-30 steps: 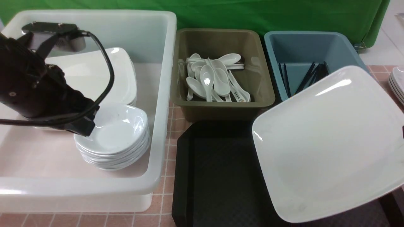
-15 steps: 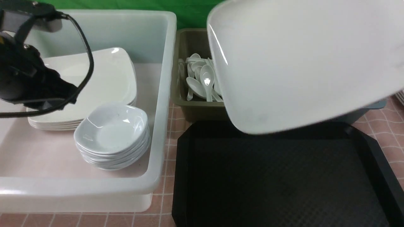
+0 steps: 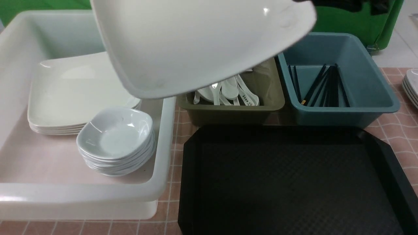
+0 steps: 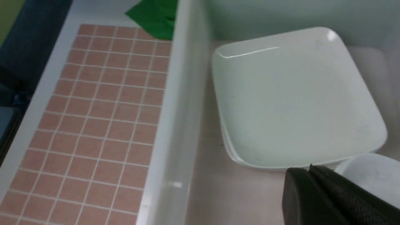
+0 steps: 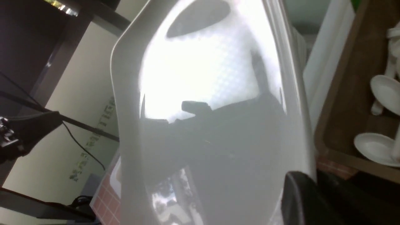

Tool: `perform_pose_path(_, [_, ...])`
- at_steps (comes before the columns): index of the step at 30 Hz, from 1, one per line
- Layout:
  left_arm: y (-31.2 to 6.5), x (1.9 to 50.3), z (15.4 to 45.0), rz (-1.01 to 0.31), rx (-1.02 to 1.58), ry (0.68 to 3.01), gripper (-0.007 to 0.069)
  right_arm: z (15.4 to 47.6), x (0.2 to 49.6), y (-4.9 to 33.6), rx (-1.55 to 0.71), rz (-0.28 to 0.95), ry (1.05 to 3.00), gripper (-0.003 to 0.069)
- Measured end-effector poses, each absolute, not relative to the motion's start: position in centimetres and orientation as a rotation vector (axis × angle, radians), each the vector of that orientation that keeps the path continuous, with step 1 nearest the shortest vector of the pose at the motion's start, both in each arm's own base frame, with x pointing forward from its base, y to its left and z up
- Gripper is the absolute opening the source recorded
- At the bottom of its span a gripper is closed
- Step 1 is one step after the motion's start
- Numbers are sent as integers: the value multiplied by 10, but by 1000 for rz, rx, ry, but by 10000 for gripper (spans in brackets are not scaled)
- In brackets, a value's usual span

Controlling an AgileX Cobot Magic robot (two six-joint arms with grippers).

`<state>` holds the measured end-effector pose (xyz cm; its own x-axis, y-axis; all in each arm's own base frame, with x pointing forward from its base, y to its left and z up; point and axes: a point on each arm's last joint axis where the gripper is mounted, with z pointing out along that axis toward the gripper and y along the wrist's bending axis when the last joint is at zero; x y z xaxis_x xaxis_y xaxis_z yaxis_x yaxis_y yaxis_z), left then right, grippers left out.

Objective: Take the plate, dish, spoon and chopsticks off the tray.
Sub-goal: Use the right arm to put the plate into the large storage box on the left

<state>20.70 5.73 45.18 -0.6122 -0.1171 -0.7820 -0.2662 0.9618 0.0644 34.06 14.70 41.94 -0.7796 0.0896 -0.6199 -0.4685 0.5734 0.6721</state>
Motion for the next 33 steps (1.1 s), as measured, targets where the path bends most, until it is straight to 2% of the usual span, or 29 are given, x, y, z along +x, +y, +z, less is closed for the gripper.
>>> perform_pose_path(1, [57,207,452,213,-268,2232,9,421,340,147,-304,1180,2185,74])
perform_pose_path(5, [74,200,452,76,-495,2192,9,399,378,213,-332,1246,2153,74])
perform_pose_path(7, [75,200,452,35,-513,2183,9,392,385,228,-328,1257,2147,74])
perform_pose_path(10, [73,201,448,-34,-504,2188,9,357,411,279,-295,1284,2129,74])
perform_pose_path(11, [73,201,448,-35,-503,2188,9,359,410,279,-297,1285,2122,74])
perform_pose_path(14, [73,202,446,-43,-496,2199,18,318,429,320,-219,1300,2114,74])
perform_pose_path(18, [73,202,446,-45,-496,2199,18,277,439,346,-141,1288,2122,74])
perform_pose_path(19, [73,202,446,-45,-496,2199,18,276,440,347,-138,1287,2121,74])
perform_pose_path(20, [73,202,446,-45,-496,2199,18,258,443,356,-108,1268,2120,74])
perform_pose_path(23, [73,202,446,-45,-497,2201,18,242,441,368,-85,1250,2112,76])
perform_pose_path(29, [72,200,444,-51,-498,2224,20,227,438,383,-84,1197,2068,86])
perform_pose_path(31, [72,200,444,-53,-499,2226,20,227,439,385,-72,1188,2047,106])
perform_pose_path(33, [71,200,444,-51,-490,2228,20,225,442,385,-38,1183,2023,160])
